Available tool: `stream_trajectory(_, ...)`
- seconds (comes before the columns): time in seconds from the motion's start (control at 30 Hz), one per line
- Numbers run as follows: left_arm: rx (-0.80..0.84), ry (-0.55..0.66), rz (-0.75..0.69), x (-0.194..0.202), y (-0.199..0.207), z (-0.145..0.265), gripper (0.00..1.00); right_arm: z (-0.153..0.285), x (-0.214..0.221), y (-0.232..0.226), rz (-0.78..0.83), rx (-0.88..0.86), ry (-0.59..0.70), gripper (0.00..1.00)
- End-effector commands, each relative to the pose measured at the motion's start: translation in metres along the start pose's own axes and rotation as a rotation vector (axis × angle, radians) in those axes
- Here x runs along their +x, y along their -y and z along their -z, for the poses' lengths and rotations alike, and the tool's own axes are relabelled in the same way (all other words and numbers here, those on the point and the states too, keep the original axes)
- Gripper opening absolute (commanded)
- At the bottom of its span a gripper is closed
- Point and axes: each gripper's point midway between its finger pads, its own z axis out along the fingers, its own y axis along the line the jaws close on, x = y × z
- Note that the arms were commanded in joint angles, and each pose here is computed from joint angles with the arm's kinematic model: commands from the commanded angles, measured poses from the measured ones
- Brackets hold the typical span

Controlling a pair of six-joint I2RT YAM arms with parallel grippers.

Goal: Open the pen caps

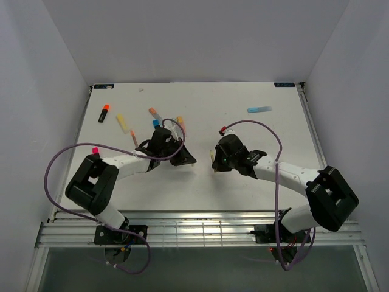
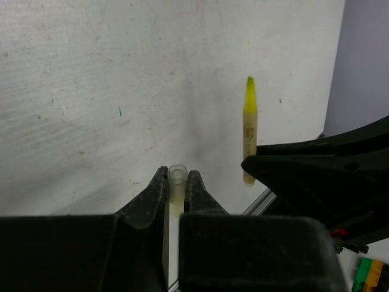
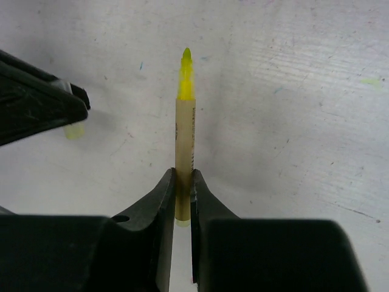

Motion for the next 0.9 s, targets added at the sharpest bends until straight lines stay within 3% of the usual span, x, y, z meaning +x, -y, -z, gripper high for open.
stream_trajectory(0.0, 0.031, -0.035, -0.024, 0.004, 0.013, -0.01, 0.0, -0.006, -0.018, 0.009, 0.011, 0.046, 0.026, 0.08)
stream_trajectory(0.27, 0.016, -0.052, -0.041, 0.013, 0.005, -0.012, 0.0, -0.021, -0.019, 0.043, 0.028, 0.138, -0.01, 0.08)
stream_trajectory(0.47, 0.037, -0.086, -0.009, 0.034, -0.001, -0.004, 0.0, -0.04, -0.044, 0.059, 0.039, 0.187, -0.003, 0.08)
stream_trajectory(0.67, 0.048, -0.078, -0.004, 0.046, -0.002, 0.012, 0.0, -0.062, -0.077, 0.055, 0.044, 0.195, -0.001, 0.08)
stream_trajectory(0.87, 0.098, -0.093, -0.004, 0.052, 0.013, 0.01, 0.0, -0.087, -0.075, 0.052, 0.001, 0.192, -0.046, 0.08)
